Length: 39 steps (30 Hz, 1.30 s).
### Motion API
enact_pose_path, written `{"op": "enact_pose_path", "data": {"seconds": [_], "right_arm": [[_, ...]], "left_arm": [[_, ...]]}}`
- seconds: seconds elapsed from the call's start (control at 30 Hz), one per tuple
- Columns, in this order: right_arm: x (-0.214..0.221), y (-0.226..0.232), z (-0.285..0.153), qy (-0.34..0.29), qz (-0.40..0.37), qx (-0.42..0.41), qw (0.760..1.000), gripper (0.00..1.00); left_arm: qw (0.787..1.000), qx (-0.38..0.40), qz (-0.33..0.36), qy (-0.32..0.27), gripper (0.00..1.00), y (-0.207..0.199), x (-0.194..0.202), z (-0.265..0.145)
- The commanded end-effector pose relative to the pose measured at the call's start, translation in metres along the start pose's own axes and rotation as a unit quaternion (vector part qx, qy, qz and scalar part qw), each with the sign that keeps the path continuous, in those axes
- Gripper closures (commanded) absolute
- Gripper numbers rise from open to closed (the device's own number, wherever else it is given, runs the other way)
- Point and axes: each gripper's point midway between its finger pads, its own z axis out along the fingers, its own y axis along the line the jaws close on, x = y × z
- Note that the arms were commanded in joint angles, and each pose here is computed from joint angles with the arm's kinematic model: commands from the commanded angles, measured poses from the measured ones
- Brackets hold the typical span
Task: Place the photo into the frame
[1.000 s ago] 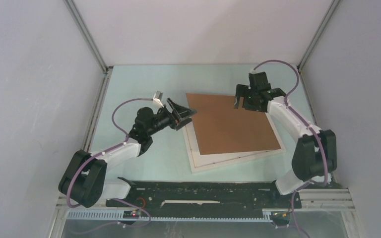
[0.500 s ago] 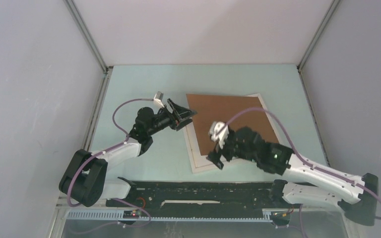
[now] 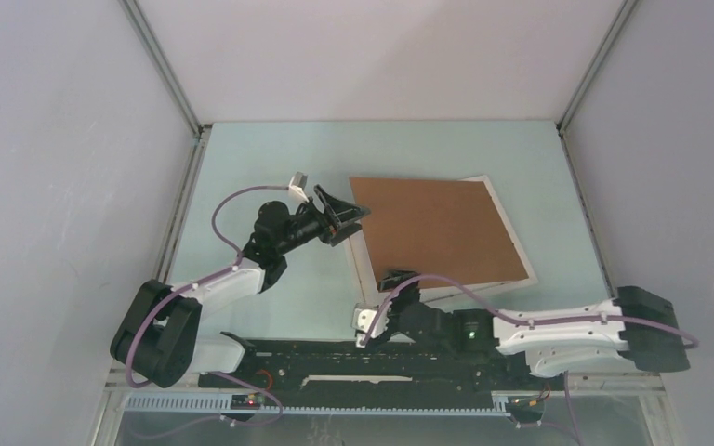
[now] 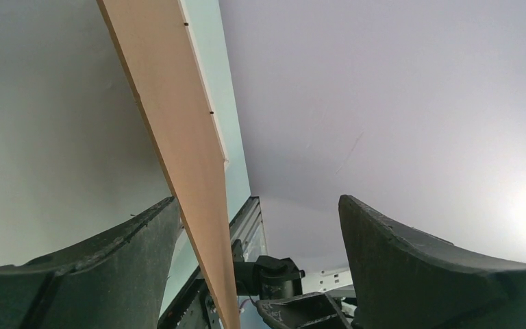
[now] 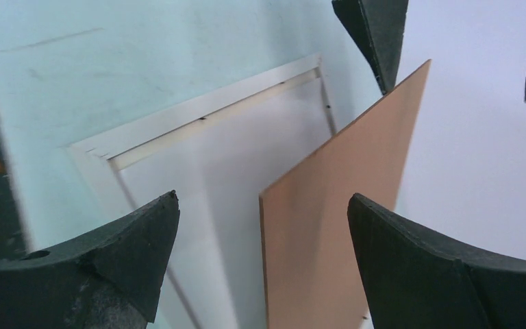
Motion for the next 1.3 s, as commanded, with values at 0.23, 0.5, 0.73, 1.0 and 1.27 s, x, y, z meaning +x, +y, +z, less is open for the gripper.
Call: {"op": "enact_pose_path", "data": {"seconds": [0.23, 0.5, 0.73, 1.0, 1.27], "right_arm": [[-0.014, -0.036, 0.007, 0.045, -0.101, 0.176, 0.978, 0.32], [-0.011, -0.03, 0.011, 0.035, -0.048, 0.166, 0.984, 0.96], [-0.003, -0.044, 0.006, 0.017, 0.061, 0.191, 0.98, 1.0], [0.006, -0.072, -0.015, -0.036, 0.191, 0.241, 0.951, 1.0], [0.006, -0.098, -0.033, -0.085, 0.289, 0.243, 0.922, 1.0]], "left_arm": [[0.999, 0.042, 0.013, 0.009, 0.12, -0.034, 0.002, 0.001], [1.0, 0.016, 0.018, 0.006, 0.07, -0.031, 0.002, -0.004], [0.983, -0.169, 0.047, -0.061, 0.0, 0.01, -0.016, -0.056], [0.936, -0.334, -0.013, -0.112, 0.07, 0.068, -0.009, -0.121], [0.916, -0.398, -0.046, 0.008, 0.0, 0.099, 0.038, -0.084]]}}
